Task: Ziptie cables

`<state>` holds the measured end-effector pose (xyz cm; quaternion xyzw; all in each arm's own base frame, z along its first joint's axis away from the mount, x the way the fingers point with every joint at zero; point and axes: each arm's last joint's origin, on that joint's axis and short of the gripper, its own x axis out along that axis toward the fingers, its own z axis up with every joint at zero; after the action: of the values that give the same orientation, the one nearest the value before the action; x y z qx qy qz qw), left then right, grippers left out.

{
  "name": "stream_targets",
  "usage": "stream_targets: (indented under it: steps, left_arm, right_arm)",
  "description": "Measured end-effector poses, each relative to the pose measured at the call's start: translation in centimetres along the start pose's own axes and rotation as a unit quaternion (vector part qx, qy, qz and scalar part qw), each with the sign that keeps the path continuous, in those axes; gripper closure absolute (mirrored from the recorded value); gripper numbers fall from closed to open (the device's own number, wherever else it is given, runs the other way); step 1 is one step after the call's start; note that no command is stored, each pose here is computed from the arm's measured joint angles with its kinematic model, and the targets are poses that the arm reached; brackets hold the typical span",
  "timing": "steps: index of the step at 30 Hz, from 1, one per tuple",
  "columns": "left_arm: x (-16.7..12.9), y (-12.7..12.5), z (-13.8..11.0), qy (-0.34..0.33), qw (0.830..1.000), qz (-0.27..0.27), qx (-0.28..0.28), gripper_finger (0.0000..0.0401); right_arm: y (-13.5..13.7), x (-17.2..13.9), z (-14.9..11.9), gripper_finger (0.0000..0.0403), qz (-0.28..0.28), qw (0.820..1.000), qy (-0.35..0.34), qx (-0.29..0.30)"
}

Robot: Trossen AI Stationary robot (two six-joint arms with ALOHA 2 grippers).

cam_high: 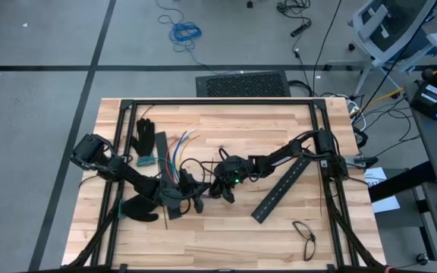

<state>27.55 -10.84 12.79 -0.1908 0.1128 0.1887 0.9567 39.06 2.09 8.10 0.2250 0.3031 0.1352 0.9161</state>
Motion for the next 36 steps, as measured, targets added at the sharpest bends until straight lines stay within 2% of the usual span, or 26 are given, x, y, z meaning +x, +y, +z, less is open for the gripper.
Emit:
stream_targets:
  steps: [7, 16, 23, 29, 36]
  left_arm:
    - [0.0, 0.0, 0.0, 0.000, 1.000, 0.000, 0.000, 0.0401]
    - [0.0, 0.0, 0.0, -0.002, 1.000, 0.001, -0.001, 0.0401]
    - [0.0, 0.0, 0.1, -0.006, 1.000, 0.001, -0.004, 0.0401]
    - [0.0, -0.1, 0.1, -0.007, 1.000, 0.001, -0.005, 0.0401]
    - [-0.1, -0.2, 1.1, -0.042, 0.999, 0.006, 0.003, 0.0401]
  right_arm:
    - [0.1, 0.0, 0.1, 0.0342, 0.001, 1.000, -0.008, -0.005]
    - [-0.1, 0.4, 0.2, 0.0398, -0.017, 0.999, -0.031, 0.000]
    - [-0.7, 1.3, -0.2, 0.0402, -0.009, 0.997, -0.059, 0.040]
    - [-0.8, 1.3, -0.2, 0.0402, -0.009, 0.997, -0.057, 0.045]
    - [-0.6, 1.4, -0.4, 0.0403, -0.007, 0.998, -0.047, 0.052]
